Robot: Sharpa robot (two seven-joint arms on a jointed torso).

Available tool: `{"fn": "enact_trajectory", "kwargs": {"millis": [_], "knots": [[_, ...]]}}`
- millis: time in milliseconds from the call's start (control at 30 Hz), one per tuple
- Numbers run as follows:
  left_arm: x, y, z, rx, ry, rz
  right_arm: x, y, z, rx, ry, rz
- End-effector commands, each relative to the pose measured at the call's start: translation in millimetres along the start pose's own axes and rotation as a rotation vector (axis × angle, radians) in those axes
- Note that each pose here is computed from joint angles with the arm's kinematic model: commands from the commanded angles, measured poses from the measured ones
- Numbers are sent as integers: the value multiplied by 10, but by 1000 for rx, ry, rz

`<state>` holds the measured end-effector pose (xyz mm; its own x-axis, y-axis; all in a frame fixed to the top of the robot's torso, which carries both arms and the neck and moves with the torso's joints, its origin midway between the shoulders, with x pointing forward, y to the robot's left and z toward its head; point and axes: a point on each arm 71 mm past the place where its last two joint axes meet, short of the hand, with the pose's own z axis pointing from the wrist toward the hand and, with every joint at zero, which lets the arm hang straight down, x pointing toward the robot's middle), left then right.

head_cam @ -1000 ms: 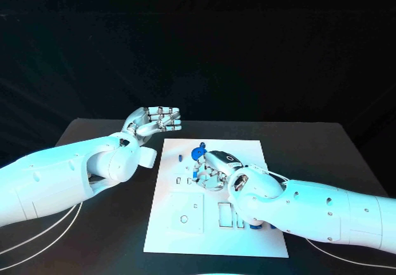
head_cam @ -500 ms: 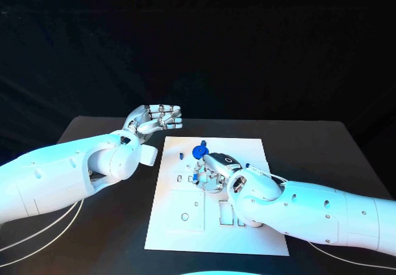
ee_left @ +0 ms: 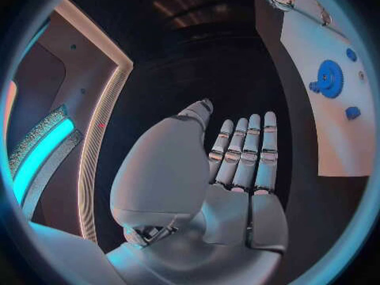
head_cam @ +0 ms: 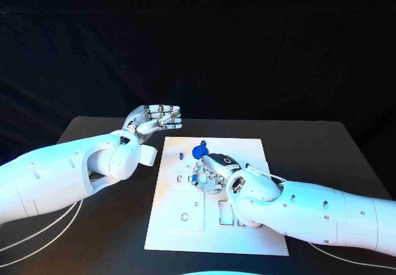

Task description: Assemble the parts on the task board

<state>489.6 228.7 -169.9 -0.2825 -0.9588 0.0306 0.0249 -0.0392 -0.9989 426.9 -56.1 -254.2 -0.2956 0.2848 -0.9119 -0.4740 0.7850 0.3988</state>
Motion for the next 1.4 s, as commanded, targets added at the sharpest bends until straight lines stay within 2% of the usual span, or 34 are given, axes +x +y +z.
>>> {"fn": "enact_trajectory", "kwargs": {"millis": [33,467,633,800,967,1067,1200,1400], "knots": [[13,-15,-4,9,17,1,22,-2,-5,-7,22,-23],[-26,-16,-17,7,11,6,21,27,-11,-24,20,-21],[-30,-16,-18,6,10,7,4,26,-20,-29,1,-16],[-33,-12,-17,2,11,16,-63,15,-57,-46,-70,6],[-47,9,-12,-22,17,77,-208,-12,-129,-76,-152,41],[-63,50,-9,-72,27,157,-365,-62,-192,-88,-183,83],[-63,110,-7,-146,63,247,-548,-163,-274,-83,-185,141],[-7,238,-41,-308,195,408,-801,-412,-429,-20,-148,288]]}}
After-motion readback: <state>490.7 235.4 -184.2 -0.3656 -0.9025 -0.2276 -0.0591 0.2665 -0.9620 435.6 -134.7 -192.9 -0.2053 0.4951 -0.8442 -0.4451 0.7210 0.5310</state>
